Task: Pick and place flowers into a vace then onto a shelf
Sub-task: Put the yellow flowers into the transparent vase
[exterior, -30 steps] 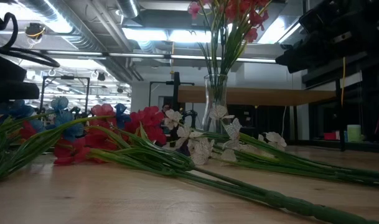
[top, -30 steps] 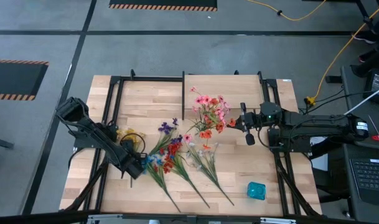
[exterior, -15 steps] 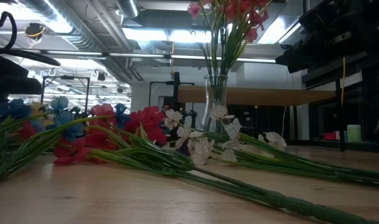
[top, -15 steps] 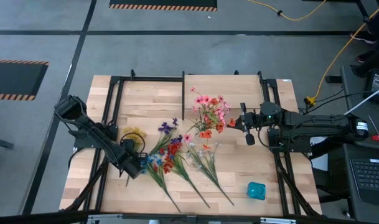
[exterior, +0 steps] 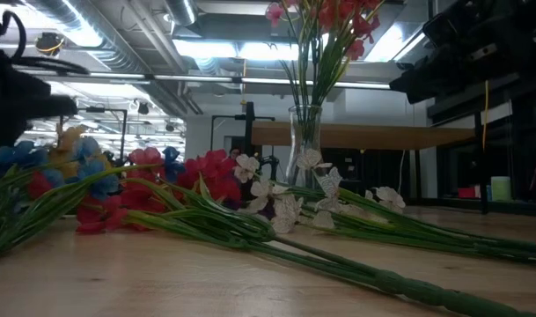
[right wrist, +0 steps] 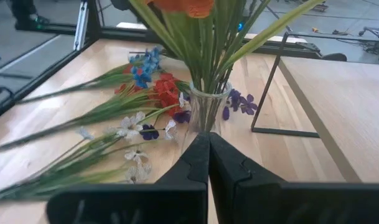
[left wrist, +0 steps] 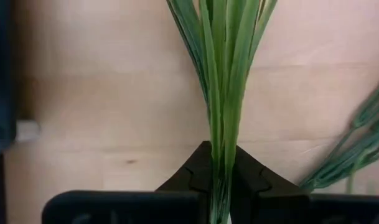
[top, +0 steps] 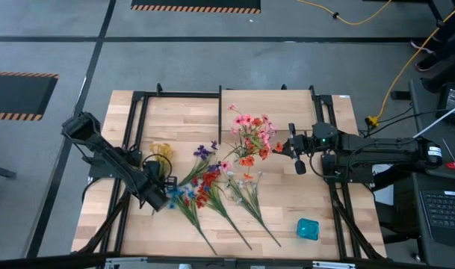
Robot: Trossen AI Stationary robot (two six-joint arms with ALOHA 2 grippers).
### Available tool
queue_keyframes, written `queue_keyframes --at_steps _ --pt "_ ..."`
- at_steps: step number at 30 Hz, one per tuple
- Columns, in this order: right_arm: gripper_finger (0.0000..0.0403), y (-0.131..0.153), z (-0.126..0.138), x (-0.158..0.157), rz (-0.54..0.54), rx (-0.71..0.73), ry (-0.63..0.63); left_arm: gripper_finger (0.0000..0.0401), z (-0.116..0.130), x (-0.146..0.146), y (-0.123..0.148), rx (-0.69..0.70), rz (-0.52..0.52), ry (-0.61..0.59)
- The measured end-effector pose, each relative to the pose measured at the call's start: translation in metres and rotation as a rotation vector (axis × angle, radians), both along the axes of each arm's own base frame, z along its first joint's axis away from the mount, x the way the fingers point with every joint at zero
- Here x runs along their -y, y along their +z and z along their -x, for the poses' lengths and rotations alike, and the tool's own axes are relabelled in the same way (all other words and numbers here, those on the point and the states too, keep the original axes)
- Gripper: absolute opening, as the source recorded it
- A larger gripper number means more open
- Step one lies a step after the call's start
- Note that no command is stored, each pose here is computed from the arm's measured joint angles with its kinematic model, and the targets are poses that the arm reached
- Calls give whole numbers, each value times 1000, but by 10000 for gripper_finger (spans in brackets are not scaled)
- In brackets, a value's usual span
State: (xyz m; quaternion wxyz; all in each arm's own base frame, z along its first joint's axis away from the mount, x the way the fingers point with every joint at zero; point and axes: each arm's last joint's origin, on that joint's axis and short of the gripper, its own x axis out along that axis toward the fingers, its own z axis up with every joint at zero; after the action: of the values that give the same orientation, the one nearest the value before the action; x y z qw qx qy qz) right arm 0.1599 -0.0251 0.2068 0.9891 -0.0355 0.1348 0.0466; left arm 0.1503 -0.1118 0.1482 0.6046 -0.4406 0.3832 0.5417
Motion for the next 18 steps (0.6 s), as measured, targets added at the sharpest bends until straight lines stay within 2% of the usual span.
queue_keyframes --at_steps 5,12,18 --pt "5 0 0 0 -4 0 -1 17 7 -6 18 45 25 -57" --pt "5 0 0 0 -4 0 -2 17 19 -18 41 121 -10 -172" --pt "5 0 0 0 -5 0 -1 17 36 -34 58 159 -44 -180"
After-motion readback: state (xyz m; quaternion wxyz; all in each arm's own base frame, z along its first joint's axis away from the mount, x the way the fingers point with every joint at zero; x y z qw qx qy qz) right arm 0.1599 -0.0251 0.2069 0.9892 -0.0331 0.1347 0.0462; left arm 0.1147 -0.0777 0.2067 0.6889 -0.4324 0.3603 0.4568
